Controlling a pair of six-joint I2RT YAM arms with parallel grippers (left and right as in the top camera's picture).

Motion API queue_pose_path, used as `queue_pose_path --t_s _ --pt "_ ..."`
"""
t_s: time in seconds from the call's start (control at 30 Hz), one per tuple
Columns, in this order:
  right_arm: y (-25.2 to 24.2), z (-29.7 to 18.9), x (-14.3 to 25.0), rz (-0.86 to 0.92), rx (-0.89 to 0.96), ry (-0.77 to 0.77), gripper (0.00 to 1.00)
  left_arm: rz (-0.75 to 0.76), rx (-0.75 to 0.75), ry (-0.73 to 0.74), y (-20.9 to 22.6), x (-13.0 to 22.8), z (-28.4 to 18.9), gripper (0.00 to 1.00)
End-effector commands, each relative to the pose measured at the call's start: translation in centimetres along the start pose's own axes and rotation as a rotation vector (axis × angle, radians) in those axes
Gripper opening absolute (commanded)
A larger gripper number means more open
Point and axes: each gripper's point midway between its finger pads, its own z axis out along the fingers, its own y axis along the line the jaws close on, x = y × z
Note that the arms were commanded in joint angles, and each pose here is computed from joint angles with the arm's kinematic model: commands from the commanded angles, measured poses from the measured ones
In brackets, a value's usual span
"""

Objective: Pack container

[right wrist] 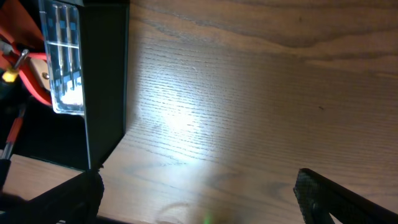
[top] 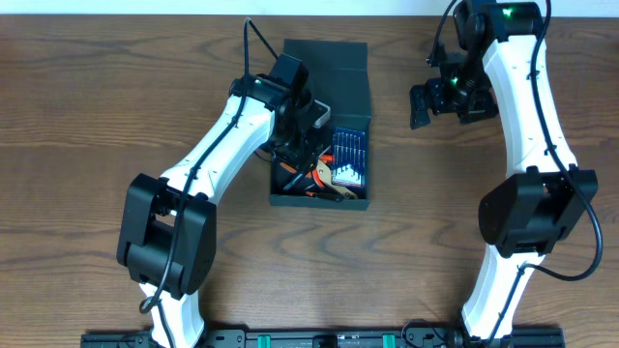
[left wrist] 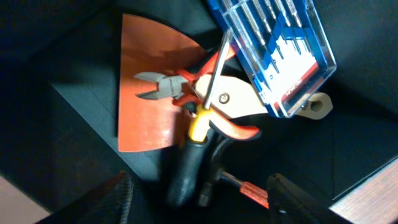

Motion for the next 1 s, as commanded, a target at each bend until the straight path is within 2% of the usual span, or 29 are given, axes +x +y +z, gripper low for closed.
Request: queue_pose_path --t_s 0.0,0.2,0.33,0.4,0.47,0.57,0.77,0.9,0.97 --pt "1.3 -0.6 0.1 -0.007 -0.049 -0.017 0.99 0.0 -0.065 0.012 1.2 0.0 0.0 0.72" --pt "5.3 -5.3 -0.1 -0.065 -0.208 -0.154 0.99 0.011 -0.17 -0.143 2.1 -3.8 -5.4 0.78" --pt "8.5 -9.9 2.8 -0.126 -0.269 -0.229 0.99 -0.084 -0.283 -0.274 4.3 -5.5 -10.8 0.8" --pt "10.8 -11.9 4.4 -0.172 -0.341 -0.271 0.99 -0.12 -0.302 -0.303 5.3 -5.3 -12.3 0.86" --pt "13.6 -14.1 6.3 -0.243 -0.409 -0.313 0.99 -0.17 -0.314 -0.325 6.5 -4.7 -13.8 0.97" --pt "17.2 -16.3 9.7 -0.287 -0.456 -0.336 0.99 -0.281 -0.329 -0.343 8.8 -3.2 -15.5 0.99" --pt "21.6 -15.4 15.8 -0.316 -0.445 -0.24 0.99 -0.438 -0.345 -0.299 12.4 0.3 -16.6 0.99" --pt "23.1 -12.1 19.4 -0.355 -0.413 -0.093 0.99 -0.499 -0.352 -0.286 13.9 1.6 -17.0 0.99" --pt "22.5 -9.4 20.3 -0.305 -0.322 -0.018 0.99 -0.526 -0.353 -0.288 14.3 2.0 -17.1 0.99"
